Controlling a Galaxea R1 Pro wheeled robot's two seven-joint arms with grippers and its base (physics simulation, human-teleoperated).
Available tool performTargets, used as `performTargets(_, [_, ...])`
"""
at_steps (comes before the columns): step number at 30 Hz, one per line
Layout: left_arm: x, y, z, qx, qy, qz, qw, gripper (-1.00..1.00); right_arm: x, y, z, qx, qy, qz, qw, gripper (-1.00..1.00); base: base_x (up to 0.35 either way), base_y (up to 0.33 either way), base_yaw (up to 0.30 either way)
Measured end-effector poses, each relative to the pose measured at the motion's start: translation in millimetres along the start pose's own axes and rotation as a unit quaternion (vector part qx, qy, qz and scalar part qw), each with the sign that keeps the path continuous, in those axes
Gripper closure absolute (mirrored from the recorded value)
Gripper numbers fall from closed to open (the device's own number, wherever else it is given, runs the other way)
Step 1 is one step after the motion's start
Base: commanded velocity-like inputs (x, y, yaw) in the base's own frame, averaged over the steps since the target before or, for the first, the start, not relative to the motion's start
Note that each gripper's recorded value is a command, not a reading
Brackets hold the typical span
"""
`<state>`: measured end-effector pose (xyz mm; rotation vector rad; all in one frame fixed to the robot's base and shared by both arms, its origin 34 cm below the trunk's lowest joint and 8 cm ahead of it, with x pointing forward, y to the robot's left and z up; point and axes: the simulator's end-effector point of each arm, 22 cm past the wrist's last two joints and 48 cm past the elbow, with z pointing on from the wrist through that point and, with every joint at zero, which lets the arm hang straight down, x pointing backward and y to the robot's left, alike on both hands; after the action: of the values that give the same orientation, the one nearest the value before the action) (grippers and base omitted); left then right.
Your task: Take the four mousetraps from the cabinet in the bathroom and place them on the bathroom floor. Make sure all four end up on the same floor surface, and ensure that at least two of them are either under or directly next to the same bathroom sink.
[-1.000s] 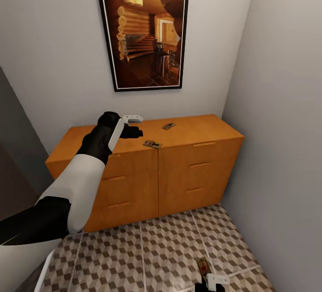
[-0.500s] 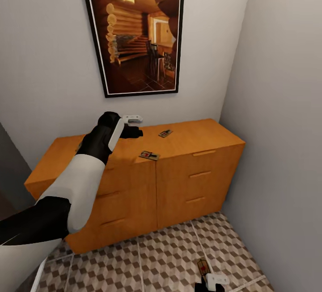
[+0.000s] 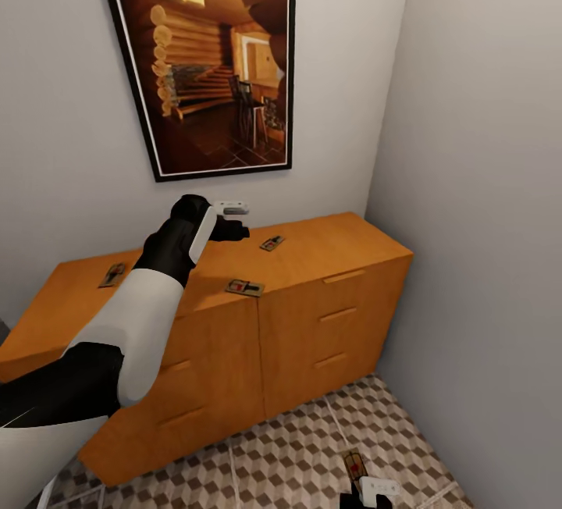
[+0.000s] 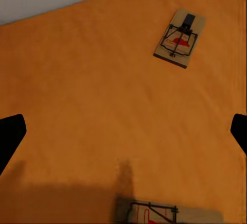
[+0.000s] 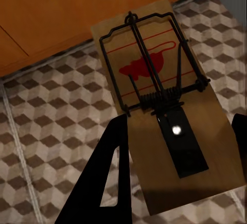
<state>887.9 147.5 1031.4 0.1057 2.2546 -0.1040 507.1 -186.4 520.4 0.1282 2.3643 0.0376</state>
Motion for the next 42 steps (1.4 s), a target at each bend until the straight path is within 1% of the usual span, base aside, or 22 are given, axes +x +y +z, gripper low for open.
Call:
performTargets(6, [-2.7, -0.4, -4.0, 0.0, -0.003, 0.0, 1.0, -1.0, -2.9, 0.3, -0.4, 0.0, -0.003, 0.0, 1.0, 1.0, 0.026, 0.009, -0.195])
performTargets(12, [-4.9, -0.6, -7.4, 0.0, -0.005, 0.0, 1.0, -1.0, -5.3, 0.6, -0.8, -0.001, -0.006, 0.0, 1.0, 1.0, 0.16, 0.091, -0.132])
performTargets(26, [-4.4, -1.1, -7.5, 0.001, -0.004, 0.001, 1.0, -1.0, -5.7, 0.3, -0.8, 0.0, -0.006, 0.001, 1.0, 1.0, 0.18, 0.089, -0.009])
performTargets(42, [-3.4, -1.2, -6.2, 0.001, -0.003, 0.001, 1.0, -1.0, -5.8, -1.8, -0.4, 0.001, -0.007, -0.001, 1.0, 1.0, 0.014, 0.002, 0.0])
